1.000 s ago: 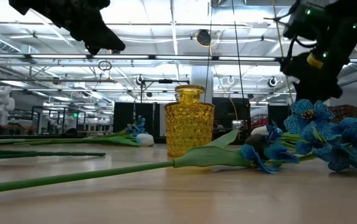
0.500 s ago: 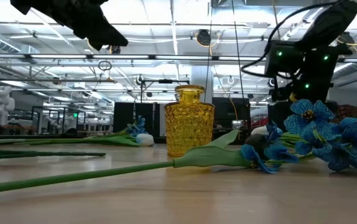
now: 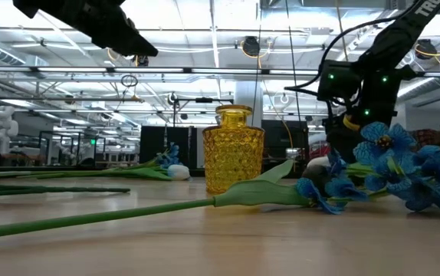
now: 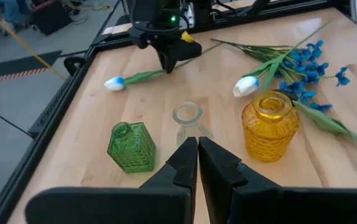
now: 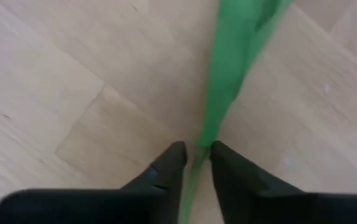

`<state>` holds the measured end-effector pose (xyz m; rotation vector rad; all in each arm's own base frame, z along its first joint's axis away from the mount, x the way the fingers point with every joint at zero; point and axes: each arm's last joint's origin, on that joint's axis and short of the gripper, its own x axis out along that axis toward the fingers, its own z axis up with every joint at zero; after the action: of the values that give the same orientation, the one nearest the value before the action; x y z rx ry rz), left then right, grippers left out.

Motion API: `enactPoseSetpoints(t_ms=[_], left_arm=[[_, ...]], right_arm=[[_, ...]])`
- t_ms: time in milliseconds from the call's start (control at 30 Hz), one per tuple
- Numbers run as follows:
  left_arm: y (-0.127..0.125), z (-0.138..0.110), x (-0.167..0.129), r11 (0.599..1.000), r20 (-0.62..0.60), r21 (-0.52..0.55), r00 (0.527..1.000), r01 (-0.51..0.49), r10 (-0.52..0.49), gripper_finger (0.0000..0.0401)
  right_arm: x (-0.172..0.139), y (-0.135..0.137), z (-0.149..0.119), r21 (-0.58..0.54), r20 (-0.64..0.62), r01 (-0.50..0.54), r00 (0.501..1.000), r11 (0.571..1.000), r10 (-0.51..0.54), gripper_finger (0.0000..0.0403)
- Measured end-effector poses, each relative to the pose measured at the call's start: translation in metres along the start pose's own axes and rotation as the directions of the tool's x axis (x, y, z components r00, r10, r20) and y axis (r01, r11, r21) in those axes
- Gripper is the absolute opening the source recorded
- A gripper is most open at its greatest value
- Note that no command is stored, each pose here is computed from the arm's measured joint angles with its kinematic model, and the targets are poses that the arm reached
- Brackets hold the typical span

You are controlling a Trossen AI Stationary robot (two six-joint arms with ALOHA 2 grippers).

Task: Sort flowers into vase by color
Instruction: Put the top right white flower into the green vase

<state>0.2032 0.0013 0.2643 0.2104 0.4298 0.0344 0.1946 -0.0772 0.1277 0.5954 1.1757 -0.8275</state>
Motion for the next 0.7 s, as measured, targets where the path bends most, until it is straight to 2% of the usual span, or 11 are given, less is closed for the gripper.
enactPoseSetpoints(t_ms=[133,333,467,567,633,700], left_arm=[[0.000,0.000,0.000,0.999,0.001,0.034,1.000,0.000,0.000,0.0025],[0.000,0.000,0.000,0.999,0.002,0.032,1.000,-0.002,0.002,0.0025],[0.001,0.003,0.000,1.000,0.027,0.025,1.000,-0.009,0.009,0.0025],[0.003,0.007,0.000,1.000,0.074,0.011,0.997,-0.023,0.022,0.0025],[0.003,0.009,0.000,1.000,0.093,0.005,0.995,-0.025,0.025,0.0025],[0.004,0.011,-0.001,0.999,0.110,-0.022,0.993,-0.027,0.030,0.0025]], right_arm=[[-0.006,0.000,0.002,-0.013,0.057,-0.019,0.998,1.000,0.020,0.0008],[-0.023,0.002,0.013,-0.024,0.219,-0.089,0.971,0.996,0.092,0.0009],[-0.041,0.004,0.021,-0.057,0.356,-0.161,0.919,0.985,0.171,0.0003],[-0.059,0.006,0.030,-0.112,0.491,-0.228,0.834,0.967,0.253,0.0003],[-0.075,0.010,0.036,-0.163,0.595,-0.272,0.740,0.948,0.314,0.0002],[-0.091,0.015,0.042,-0.235,0.686,-0.308,0.619,0.922,0.382,0.0002]])
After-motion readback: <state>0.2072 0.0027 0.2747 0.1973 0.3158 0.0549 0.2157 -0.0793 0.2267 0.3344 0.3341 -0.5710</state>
